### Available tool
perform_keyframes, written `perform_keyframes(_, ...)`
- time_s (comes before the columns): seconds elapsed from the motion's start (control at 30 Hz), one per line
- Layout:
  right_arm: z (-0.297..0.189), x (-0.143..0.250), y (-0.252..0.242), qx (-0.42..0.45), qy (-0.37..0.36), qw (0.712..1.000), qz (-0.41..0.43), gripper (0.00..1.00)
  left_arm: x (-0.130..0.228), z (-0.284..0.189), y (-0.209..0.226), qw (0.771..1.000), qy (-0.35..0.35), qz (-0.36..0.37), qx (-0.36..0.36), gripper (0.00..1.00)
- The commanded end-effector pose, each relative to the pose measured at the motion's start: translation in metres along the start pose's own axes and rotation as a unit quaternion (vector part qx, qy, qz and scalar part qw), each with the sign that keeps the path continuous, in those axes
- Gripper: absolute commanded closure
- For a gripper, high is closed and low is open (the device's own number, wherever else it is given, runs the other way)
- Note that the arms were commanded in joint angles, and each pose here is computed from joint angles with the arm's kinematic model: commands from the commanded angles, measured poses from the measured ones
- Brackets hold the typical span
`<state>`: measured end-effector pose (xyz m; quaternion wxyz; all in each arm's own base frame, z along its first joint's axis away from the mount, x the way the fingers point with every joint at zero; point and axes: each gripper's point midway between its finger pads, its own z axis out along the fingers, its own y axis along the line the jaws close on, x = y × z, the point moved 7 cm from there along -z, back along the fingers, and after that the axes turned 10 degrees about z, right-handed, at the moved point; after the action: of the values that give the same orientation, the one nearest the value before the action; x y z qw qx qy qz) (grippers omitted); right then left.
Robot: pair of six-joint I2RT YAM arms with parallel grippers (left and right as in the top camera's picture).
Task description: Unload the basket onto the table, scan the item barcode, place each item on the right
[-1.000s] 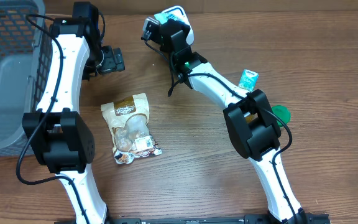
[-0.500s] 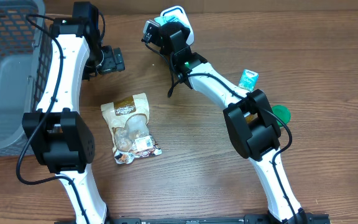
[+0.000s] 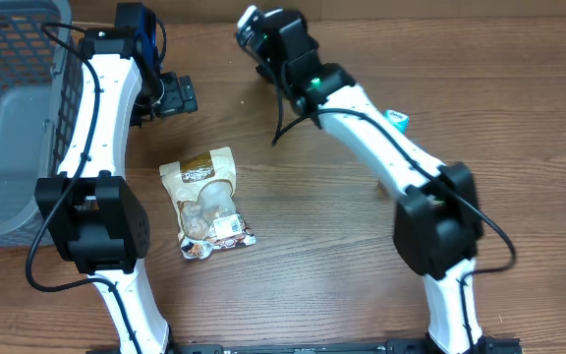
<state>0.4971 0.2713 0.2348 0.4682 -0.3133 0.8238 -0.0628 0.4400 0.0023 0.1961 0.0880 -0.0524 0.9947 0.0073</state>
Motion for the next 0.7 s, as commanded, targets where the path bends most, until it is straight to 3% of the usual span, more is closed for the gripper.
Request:
perform_keyframes(0.0,-0.033,-0.008,-0.021,-0.051,0.008,0.985,0.162,0.96,-0.004,-0.012,0.001,1.000,-0.018,0.009,-0.003,0.00)
perform_keyframes(0.17,-0.044,0.035,-0.002,-0.185,0.139,0.939,0.256,0.96,-0.004,-0.012,0.001,1.000,-0.018,0.009,-0.003,0.00)
perform_keyframes(0.3,-0.060,0.061,0.012,-0.261,0.226,0.895,0.282,0.96,-0.004,-0.012,0.001,1.000,-0.018,0.009,-0.003,0.00)
perform_keyframes(0.53,-0.079,0.101,0.024,-0.267,0.347,0.854,0.282,0.96,-0.004,-0.012,0.001,1.000,-0.018,0.009,-0.003,0.00)
perform_keyframes(0.67,-0.078,0.124,0.028,-0.244,0.387,0.847,0.273,0.95,-0.004,-0.012,0.001,1.000,-0.018,0.009,-0.003,0.01)
